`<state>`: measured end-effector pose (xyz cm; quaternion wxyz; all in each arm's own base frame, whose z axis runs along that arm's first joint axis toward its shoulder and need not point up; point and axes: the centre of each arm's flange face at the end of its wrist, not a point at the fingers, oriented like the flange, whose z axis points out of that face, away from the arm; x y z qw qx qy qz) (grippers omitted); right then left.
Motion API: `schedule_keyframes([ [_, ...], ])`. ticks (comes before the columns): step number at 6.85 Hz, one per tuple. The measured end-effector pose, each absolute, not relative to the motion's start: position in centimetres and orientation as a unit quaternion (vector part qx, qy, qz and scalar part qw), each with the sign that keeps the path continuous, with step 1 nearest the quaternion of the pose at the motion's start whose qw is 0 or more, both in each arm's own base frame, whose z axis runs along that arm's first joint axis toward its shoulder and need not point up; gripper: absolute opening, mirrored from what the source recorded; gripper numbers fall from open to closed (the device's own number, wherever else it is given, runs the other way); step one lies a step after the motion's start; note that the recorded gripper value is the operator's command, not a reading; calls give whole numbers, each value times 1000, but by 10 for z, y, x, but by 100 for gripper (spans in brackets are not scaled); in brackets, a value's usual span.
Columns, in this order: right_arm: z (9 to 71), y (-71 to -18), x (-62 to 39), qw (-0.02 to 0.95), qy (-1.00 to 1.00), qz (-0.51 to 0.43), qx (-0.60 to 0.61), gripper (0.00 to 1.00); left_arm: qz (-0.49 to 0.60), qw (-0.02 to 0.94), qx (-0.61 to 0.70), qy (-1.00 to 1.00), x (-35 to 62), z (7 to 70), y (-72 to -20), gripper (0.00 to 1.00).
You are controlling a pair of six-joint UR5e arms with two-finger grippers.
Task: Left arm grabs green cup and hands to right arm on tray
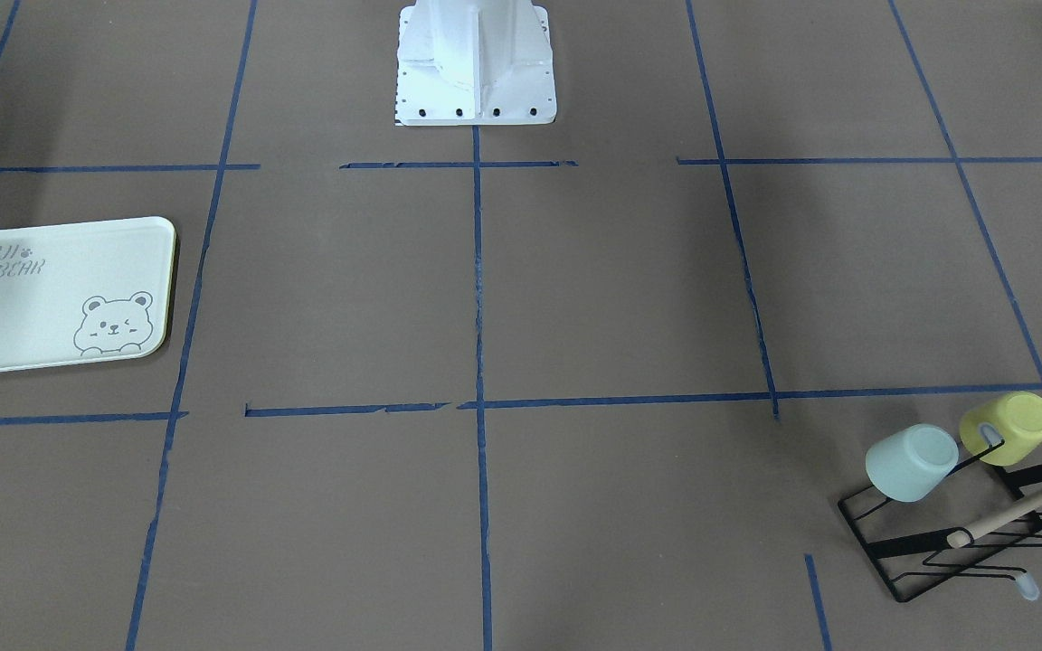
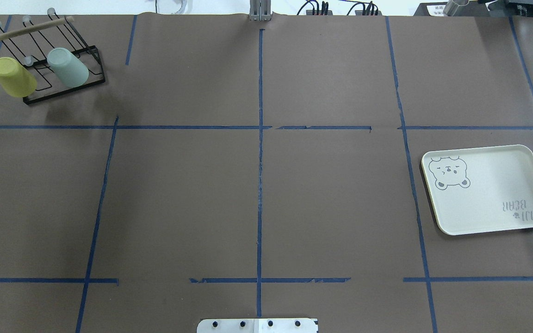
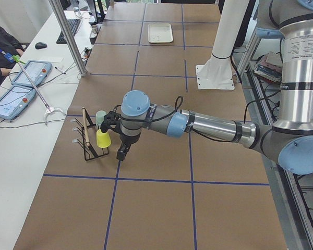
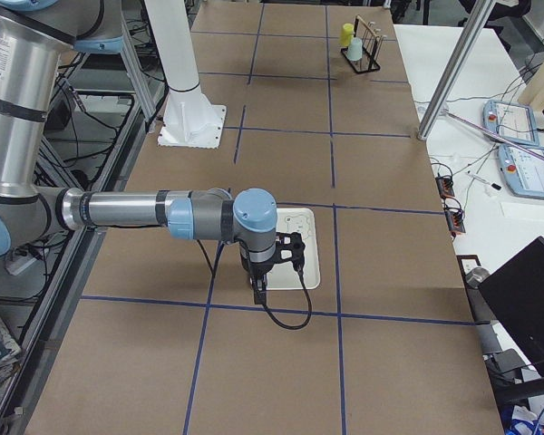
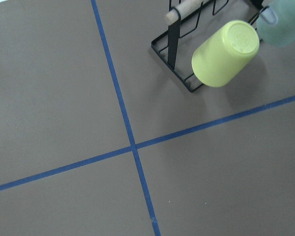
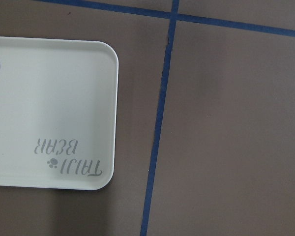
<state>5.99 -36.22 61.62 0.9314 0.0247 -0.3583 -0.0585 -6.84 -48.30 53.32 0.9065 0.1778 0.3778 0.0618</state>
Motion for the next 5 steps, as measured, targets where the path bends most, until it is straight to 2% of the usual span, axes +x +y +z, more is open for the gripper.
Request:
schedule_keyframes([
  [5, 616, -362, 59, 931, -359, -59, 24, 100, -130, 878, 237, 395, 73, 446, -503, 100],
])
